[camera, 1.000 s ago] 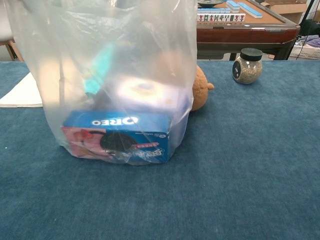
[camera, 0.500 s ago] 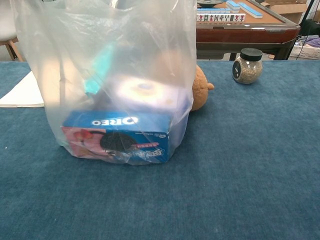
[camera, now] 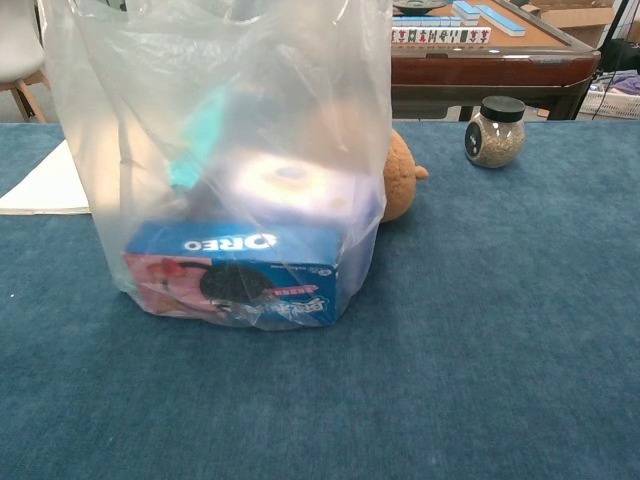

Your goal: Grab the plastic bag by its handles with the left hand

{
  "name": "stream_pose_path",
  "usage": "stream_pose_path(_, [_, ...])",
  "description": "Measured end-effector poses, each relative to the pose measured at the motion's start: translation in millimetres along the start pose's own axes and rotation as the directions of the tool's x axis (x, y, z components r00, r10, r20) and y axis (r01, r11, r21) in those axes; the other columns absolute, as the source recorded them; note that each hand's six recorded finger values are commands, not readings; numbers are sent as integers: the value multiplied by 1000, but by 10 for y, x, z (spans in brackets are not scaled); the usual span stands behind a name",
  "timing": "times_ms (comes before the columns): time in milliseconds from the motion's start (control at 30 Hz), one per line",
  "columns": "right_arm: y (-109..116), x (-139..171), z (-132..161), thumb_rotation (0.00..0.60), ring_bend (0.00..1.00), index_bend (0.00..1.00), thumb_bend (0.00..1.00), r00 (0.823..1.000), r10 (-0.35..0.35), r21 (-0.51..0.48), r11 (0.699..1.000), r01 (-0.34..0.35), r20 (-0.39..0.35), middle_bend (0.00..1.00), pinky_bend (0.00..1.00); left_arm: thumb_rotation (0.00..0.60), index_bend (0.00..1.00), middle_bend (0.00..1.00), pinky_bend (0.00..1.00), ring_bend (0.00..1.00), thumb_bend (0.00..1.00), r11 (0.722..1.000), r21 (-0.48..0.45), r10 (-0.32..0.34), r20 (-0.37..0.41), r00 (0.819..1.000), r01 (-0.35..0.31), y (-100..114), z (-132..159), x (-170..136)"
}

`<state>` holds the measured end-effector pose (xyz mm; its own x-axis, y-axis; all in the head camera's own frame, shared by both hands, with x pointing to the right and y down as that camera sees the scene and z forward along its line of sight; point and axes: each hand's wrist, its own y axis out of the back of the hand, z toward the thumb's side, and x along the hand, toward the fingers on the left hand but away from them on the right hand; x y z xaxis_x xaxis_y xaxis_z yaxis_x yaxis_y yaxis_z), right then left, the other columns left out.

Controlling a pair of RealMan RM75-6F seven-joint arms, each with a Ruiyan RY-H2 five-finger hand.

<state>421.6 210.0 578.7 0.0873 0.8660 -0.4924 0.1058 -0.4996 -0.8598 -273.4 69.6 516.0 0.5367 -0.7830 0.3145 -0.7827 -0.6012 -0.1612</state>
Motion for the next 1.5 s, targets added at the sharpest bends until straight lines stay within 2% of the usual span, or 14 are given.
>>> stream_pose_path(600, [16, 12, 8, 600, 231, 278, 0, 1000, -3, -4, 1000, 3, -4, 283, 525, 600, 295, 296, 442, 270, 0, 998, 12, -62, -69, 996, 63, -182, -94, 121])
stream_pose_path(1100, [27, 21, 15, 600, 231, 278, 0, 1000, -6, -6, 1000, 6, -7, 283, 525, 600, 297, 296, 442, 270, 0, 993, -38, -118, -59, 991, 116, -317, -25, 187])
stream_pose_path(1500, [22, 19, 12, 600, 231, 278, 0, 1000, -3, -8, 1000, 3, -7, 283, 525, 600, 283, 285, 442, 270, 0, 995, -41, -93, -95, 991, 90, -295, -104, 329])
